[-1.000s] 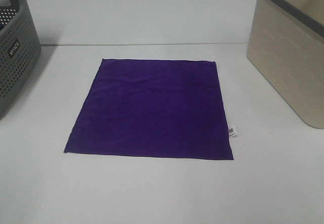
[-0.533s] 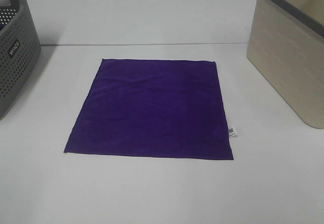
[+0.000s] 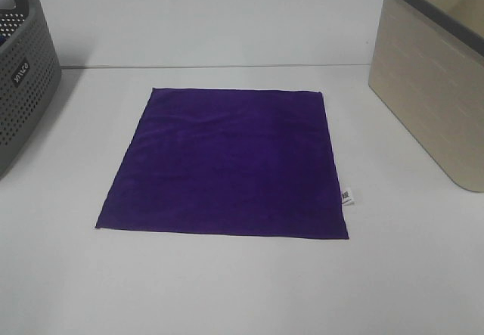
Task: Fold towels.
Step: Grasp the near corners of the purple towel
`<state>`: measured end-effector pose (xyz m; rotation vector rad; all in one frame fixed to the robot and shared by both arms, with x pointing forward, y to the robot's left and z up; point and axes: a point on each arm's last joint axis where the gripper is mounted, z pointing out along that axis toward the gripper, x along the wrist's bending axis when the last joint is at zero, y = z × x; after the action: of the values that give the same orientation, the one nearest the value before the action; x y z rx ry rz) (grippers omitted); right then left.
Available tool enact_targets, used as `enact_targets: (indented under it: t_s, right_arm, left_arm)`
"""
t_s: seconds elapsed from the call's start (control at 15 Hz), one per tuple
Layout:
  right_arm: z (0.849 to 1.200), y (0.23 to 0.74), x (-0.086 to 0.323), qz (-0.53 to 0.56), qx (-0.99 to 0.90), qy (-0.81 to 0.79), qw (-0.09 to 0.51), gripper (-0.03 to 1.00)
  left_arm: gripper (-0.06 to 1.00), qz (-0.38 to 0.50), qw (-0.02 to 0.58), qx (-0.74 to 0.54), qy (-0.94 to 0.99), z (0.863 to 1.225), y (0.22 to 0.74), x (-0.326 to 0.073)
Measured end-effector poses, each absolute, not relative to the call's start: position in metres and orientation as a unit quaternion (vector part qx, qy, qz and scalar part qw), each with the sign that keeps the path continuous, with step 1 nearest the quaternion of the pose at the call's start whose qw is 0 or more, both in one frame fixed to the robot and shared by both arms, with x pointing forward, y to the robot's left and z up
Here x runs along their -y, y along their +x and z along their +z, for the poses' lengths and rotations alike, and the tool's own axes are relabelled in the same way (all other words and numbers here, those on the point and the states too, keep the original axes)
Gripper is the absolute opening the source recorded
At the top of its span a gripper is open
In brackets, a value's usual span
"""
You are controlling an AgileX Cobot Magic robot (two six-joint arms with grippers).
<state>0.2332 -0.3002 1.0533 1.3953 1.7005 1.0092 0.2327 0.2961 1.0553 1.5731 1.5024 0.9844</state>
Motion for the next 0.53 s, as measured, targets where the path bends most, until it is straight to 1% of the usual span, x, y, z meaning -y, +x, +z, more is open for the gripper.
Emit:
enact_targets:
  t_s: [0.53]
  right_arm:
    - [1.0533, 0.2333, 0.3011, 0.386, -0.657, 0.540, 0.357, 0.99]
  left_arm:
    - [0.99, 0.383, 0.368, -0.585, 0.613, 1.0553, 0.2327, -0.2961]
